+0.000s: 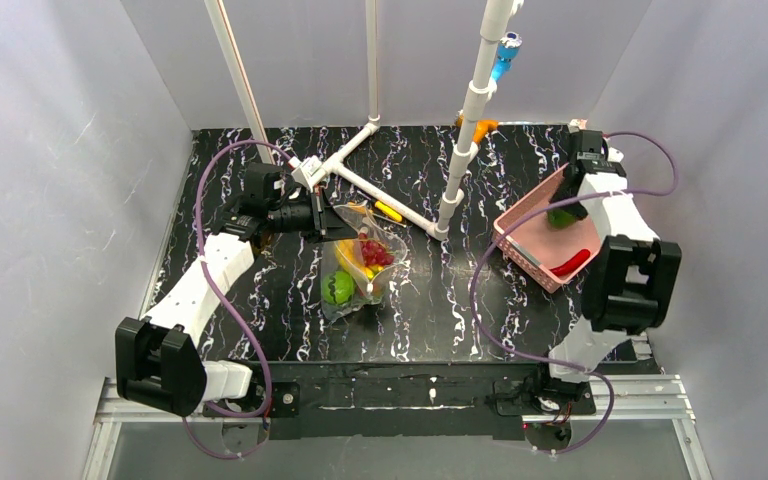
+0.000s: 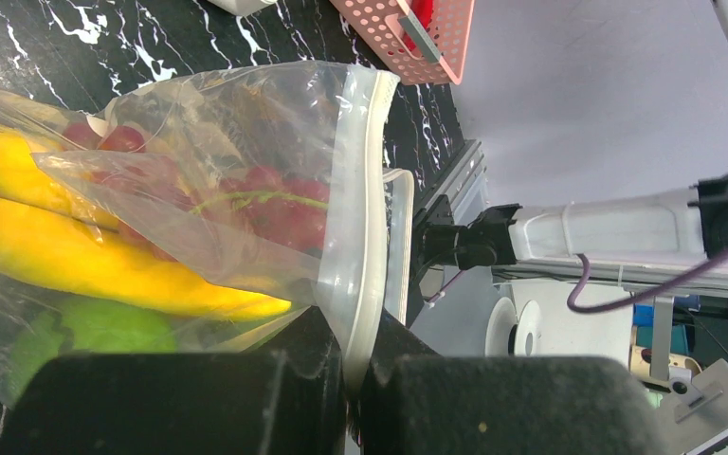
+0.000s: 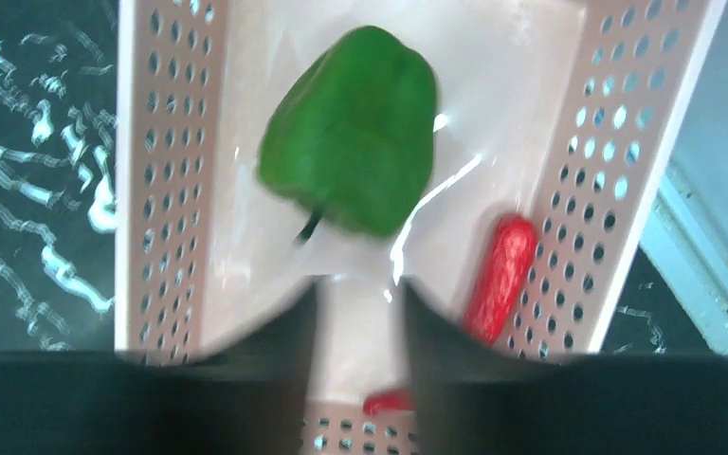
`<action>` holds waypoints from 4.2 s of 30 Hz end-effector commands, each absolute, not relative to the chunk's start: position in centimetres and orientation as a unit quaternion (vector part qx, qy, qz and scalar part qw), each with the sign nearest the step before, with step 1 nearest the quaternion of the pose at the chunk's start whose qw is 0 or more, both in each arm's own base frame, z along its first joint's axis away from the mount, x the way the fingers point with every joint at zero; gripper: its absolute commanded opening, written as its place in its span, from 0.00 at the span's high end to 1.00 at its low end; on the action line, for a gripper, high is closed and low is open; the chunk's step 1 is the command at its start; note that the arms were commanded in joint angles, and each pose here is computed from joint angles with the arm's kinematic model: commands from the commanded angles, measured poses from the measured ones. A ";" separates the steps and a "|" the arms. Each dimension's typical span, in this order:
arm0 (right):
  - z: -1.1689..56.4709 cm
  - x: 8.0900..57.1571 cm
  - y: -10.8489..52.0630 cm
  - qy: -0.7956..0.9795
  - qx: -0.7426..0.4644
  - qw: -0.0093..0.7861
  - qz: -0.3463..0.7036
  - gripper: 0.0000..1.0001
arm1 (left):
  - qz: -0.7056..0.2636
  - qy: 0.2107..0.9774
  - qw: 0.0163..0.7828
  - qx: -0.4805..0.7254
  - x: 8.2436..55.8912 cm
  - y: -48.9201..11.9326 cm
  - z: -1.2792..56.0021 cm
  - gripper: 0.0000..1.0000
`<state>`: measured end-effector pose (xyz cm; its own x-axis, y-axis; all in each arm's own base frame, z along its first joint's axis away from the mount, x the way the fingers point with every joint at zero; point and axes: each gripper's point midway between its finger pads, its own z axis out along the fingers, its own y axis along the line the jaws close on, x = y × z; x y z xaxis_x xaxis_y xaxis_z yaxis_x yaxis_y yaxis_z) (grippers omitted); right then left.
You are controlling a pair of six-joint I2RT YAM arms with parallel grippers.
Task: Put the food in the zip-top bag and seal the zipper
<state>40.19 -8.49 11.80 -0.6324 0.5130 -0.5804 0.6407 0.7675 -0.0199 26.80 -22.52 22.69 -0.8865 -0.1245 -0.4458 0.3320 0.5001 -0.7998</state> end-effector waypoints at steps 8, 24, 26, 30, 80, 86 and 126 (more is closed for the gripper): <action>16.5 35.8 -5.4 0.878 0.278 0.387 -0.033 0.77 | -0.494 0.835 0.229 0.076 26.7 -22.7 22.2 1.00; 13.8 41.0 -8.9 0.909 0.278 0.304 -0.065 0.02 | -0.493 0.836 0.224 0.093 26.0 -23.4 22.3 1.00; 12.6 41.4 -9.0 0.915 0.274 0.289 -0.059 0.02 | -0.496 0.834 0.222 0.093 25.9 -23.5 22.3 1.00; 10.4 42.1 -8.7 0.928 0.261 0.260 -0.051 0.02 | -0.500 0.832 0.221 0.093 25.9 -23.5 22.5 1.00; 20.7 29.3 3.9 0.886 0.178 0.396 0.162 0.78 | -0.480 0.847 0.212 0.088 26.4 -23.4 20.6 1.00; 22.9 24.7 8.5 0.902 0.094 0.373 0.196 0.82 | -0.477 0.847 0.216 0.090 26.4 -23.3 20.8 1.00; 23.7 22.2 33.4 0.880 -0.143 0.268 0.365 0.91 | -0.529 0.821 0.193 0.091 22.5 -23.9 29.2 1.00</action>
<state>21.19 33.47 25.56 -0.8151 -0.0627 -0.5759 -0.4745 0.6427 0.6015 25.59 -22.42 22.80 -0.9231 -0.1084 -0.3691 0.2462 0.5705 -0.7835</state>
